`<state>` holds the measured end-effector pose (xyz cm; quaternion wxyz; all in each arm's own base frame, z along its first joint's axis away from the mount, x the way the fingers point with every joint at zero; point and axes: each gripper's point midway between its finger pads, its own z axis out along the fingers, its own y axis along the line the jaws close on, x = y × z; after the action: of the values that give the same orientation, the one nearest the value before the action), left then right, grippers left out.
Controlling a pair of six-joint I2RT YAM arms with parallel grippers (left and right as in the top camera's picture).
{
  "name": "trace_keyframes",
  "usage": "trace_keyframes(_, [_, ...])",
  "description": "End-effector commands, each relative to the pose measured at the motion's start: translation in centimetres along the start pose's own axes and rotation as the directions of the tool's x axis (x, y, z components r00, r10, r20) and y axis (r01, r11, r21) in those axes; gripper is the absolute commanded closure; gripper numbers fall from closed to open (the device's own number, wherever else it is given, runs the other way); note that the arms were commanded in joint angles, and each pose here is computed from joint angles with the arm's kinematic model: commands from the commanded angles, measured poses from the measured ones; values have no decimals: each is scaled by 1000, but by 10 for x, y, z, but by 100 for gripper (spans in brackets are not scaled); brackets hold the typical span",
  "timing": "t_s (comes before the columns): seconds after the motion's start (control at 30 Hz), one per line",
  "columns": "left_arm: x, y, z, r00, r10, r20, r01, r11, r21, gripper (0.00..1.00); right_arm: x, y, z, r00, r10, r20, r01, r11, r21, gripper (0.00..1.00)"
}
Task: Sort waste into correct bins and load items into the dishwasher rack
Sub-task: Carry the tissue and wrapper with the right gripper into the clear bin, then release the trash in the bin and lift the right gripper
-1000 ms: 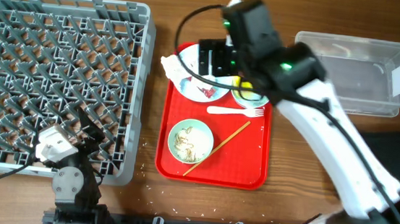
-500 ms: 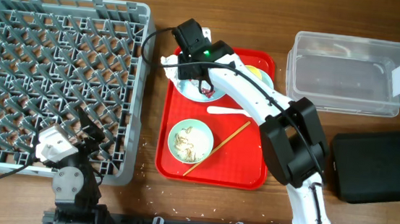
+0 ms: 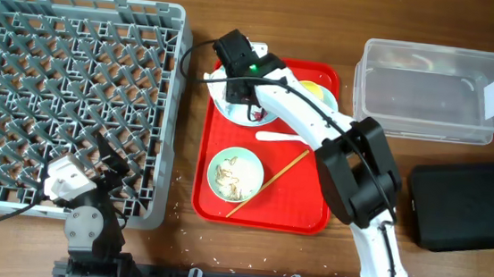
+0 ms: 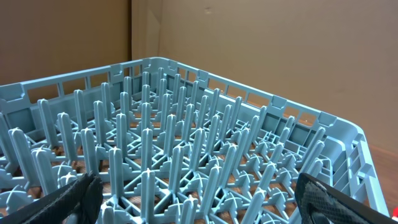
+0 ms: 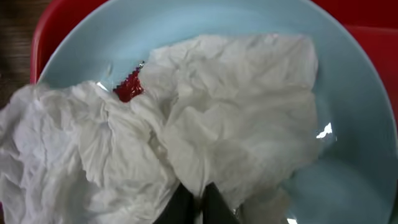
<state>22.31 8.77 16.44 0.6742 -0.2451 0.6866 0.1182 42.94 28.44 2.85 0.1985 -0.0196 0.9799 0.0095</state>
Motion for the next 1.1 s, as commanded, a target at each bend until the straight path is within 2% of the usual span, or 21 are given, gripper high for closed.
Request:
trace_keyframes(0.0, [0, 4, 0, 1000, -1, 3, 2, 1000, -19, 0, -2, -5, -5, 1000, 15, -5, -15, 1000, -4, 96])
trace_keyframes(0.13, [0, 4, 0, 1000, -1, 3, 2, 1000, -19, 0, -53, -18, -84, 990, 79, 120, -70, 994, -78, 96])
trace_keyframes(0.27, [0, 4, 0, 1000, -1, 3, 2, 1000, -19, 0, -85, -37, -162, 961, 157, 228, -113, 974, -197, 96])
trace_keyframes(0.4, [0, 4, 0, 1000, -1, 3, 2, 1000, -19, 0, -107, -95, -199, 926, 244, 288, -195, 962, -190, 96])
trace_keyframes(0.53, [0, 4, 0, 1000, -1, 3, 2, 1000, -19, 0, -116, -181, -205, 888, 367, 278, -339, 930, -145, 96])
trace_keyframes(0.67, [0, 4, 0, 1000, -1, 3, 2, 1000, -19, 0, -118, -284, -202, 806, 512, 298, -520, 852, -58, 96])
trace_keyframes(0.73, [0, 4, 0, 1000, -1, 3, 2, 1000, -19, 0, -107, -332, -200, 761, 575, 300, -600, 800, -12, 96])
trace_keyframes(0.83, [0, 4, 0, 1000, -1, 3, 2, 1000, -19, 0, -82, -364, -183, 739, 623, 257, -654, 755, 49, 95])
trace_keyframes(0.87, [0, 4, 0, 1000, -1, 3, 2, 1000, -19, 0, -75, -365, -170, 757, 607, 240, -637, 768, 66, 73])
trace_keyframes(0.9, [0, 4, 0, 1000, -1, 3, 2, 1000, -19, 0, -71, -364, -162, 774, 589, 230, -618, 783, 76, 44])
trace_keyframes(0.93, [0, 4, 0, 1000, -1, 3, 2, 1000, -19, 0, -66, -364, -154, 796, 565, 216, -592, 801, 88, 9])
trace_keyframes(0.97, [0, 4, 0, 1000, -1, 3, 2, 1000, -19, 0, -62, -364, -149, 812, 547, 204, -573, 814, 97, 1])
trace_keyframes(1.0, [0, 4, 0, 1000, -1, 3, 2, 1000, -19, 0, -61, -363, -148, 829, 524, 194, -548, 830, 101, 0])
trace_keyframes(1.07, [0, 4, 0, 1000, -1, 3, 2, 1000, -19, 0, -67, -339, -151, 889, 431, 156, -435, 901, -10, 0])
